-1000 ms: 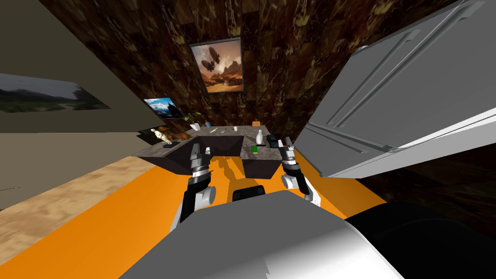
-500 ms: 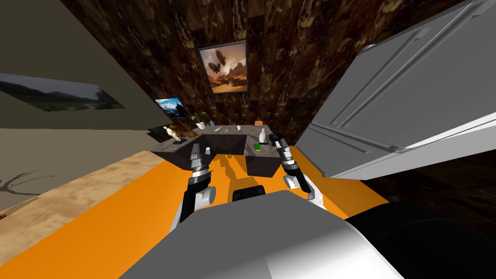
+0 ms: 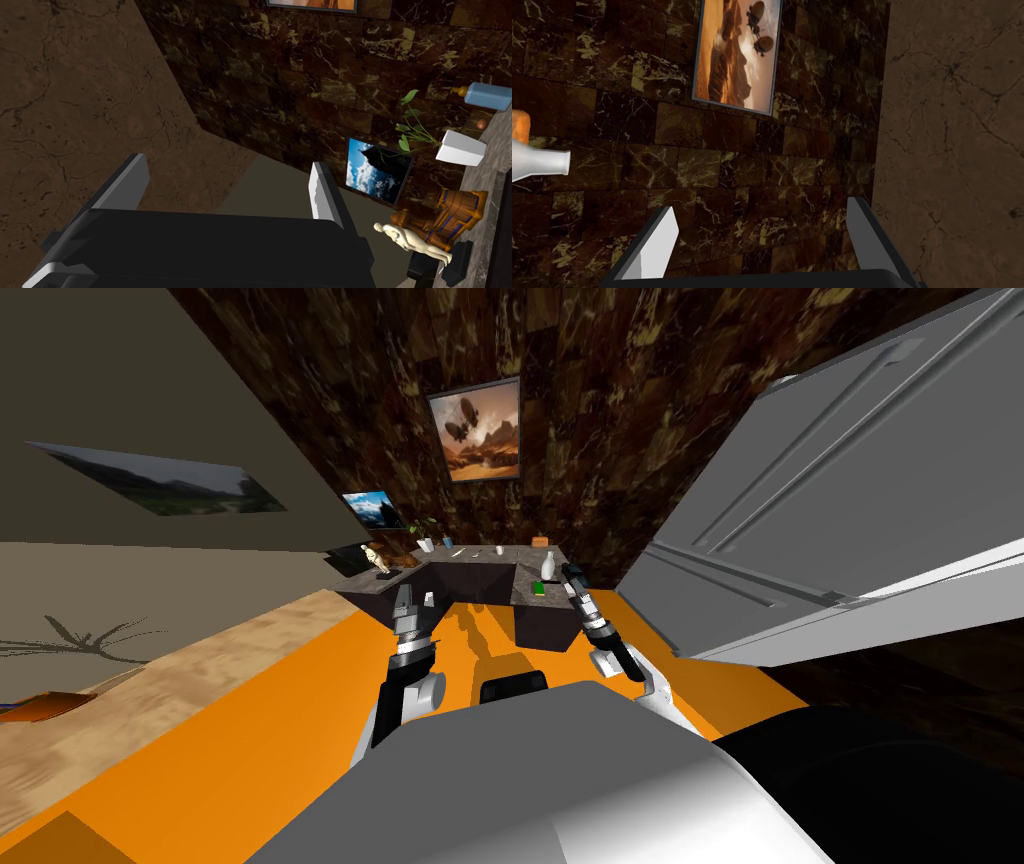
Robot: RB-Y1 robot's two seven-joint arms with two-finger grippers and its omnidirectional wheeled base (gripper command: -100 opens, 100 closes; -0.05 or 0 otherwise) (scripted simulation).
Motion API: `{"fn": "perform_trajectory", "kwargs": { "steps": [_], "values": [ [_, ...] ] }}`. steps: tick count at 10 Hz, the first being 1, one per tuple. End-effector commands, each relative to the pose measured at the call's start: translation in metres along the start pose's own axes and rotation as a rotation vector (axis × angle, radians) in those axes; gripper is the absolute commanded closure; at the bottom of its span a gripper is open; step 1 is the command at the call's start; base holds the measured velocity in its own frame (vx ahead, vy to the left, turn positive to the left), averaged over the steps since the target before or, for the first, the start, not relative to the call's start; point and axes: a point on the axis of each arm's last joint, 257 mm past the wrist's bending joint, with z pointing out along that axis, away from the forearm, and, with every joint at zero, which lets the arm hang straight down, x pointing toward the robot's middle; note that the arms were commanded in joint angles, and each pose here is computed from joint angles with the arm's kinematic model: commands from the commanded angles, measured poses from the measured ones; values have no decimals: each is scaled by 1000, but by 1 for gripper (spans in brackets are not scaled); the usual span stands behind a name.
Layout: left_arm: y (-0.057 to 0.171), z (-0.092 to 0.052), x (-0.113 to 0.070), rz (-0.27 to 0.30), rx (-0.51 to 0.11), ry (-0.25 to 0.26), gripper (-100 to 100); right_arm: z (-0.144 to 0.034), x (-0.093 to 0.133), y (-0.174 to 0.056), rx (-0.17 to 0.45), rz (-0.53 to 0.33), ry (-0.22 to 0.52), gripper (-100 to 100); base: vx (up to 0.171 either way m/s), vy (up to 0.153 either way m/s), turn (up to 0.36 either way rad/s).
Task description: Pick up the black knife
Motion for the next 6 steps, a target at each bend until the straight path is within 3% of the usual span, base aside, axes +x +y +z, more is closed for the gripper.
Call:
{"fn": "perform_trajectory", "kwargs": {
  "steps": [1,6],
  "values": [
    [0,0,0,0,0,0,0,-6,8,-14,25,-23,56,-100,-78,74,106],
    [0,0,0,0,0,0,0,-20,21,-43,78,-99,206,-100,-68,75,98]
  ]
}}
